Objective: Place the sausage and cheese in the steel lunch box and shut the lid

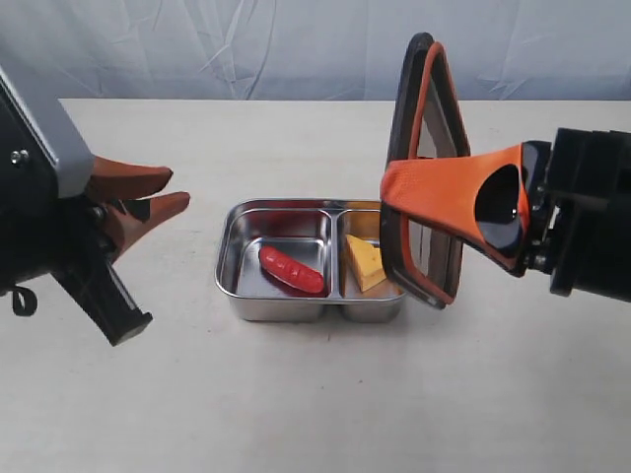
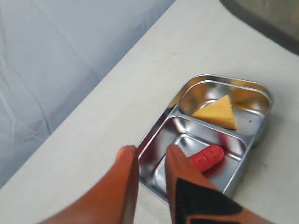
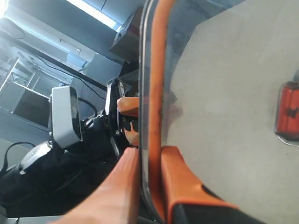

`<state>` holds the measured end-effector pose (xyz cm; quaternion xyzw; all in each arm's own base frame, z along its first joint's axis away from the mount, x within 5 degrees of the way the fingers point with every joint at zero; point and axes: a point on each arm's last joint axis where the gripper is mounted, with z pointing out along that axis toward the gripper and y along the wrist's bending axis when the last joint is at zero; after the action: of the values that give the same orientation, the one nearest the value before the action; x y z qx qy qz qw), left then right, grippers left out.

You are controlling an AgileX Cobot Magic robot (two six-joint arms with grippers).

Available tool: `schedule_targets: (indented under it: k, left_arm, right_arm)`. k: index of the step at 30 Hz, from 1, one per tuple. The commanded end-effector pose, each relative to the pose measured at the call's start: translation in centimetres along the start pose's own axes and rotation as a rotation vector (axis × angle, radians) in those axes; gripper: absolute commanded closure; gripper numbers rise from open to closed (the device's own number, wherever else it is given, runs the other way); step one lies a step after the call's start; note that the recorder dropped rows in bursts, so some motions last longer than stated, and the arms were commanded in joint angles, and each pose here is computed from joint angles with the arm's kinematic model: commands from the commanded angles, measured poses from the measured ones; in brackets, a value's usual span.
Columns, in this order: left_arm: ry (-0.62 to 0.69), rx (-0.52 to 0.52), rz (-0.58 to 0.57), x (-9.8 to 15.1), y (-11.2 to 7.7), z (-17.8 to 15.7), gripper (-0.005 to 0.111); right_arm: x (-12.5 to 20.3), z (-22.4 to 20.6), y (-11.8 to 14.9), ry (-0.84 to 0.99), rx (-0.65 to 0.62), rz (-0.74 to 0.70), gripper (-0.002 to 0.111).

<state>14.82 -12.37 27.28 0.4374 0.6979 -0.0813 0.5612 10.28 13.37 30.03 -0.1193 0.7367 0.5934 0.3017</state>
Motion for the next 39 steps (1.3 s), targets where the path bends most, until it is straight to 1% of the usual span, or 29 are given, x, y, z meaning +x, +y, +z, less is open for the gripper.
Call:
schedule_targets:
  k: [1,4,5,7,9,11,13,17,19,22,27,29,33,36,39]
  left_arm:
    - [-0.024,0.045,0.161,-0.4,-0.5,0.1,0.086]
    - [-0.094,0.278,0.453,-0.6,-2.6,-0.2,0.082]
    - [-0.107,0.391,0.600,-0.3,-3.5,-0.5,0.082]
    - [-0.088,0.484,0.806,0.4,-4.2,-0.8,0.082]
    - [-0.065,0.507,0.984,1.0,-4.4,-0.9,0.082]
    - [-0.065,0.497,1.095,1.0,-4.5,-0.8,0.082]
    - [-0.084,0.451,1.165,0.6,-4.6,-0.7,0.082]
    - [-0.154,0.326,1.314,-0.6,-5.1,-0.3,0.082]
    - [-0.191,0.282,1.372,-1.1,-5.6,0.0,0.082]
    - [-0.215,0.238,1.396,-1.4,-6.4,1.2,0.082]
    - [-0.169,0.225,1.422,-0.5,-7.3,4.0,0.082]
    - [-0.154,0.215,1.429,-0.2,-7.5,4.8,0.085]
    - [-0.186,0.204,1.450,-0.5,-8.2,4.9,0.094]
    - [-0.235,0.211,1.466,-0.9,-9.2,4.5,0.094]
    - [-0.293,0.190,1.479,-1.6,-10.2,4.1,0.094]
  right_arm:
    - [-0.3,0.0,0.3,-0.009,-0.014,-0.034,0.109]
    - [-0.2,0.0,0.4,-0.002,-0.024,-0.035,0.109]
    - [-0.2,0.0,0.4,0.001,-0.028,-0.035,0.109]
    - [-0.1,0.0,0.5,0.005,-0.034,-0.035,0.109]
    - [-0.1,0.0,0.5,0.005,-0.034,-0.035,0.109]
    - [-0.1,0.0,0.5,0.006,-0.036,-0.035,0.109]
    - [-0.1,0.0,0.5,0.007,-0.037,-0.035,0.109]
    - [-0.1,0.0,0.5,0.006,-0.035,-0.035,0.109]
    - [-0.1,0.0,0.5,0.003,-0.031,-0.035,0.109]
    - [-0.2,0.0,0.4,0.001,-0.028,-0.023,0.109]
    - [-0.2,0.0,0.4,-0.001,-0.025,0.001,0.109]
    - [-0.2,-0.1,0.4,-0.005,-0.021,0.005,0.109]
    - [-0.9,0.0,0.5,-0.043,0.006,0.035,0.109]
    - [-1.6,0.0,0.7,-0.077,0.024,0.030,0.109]
    - [-2.0,0.0,0.9,-0.091,0.027,0.039,0.109]
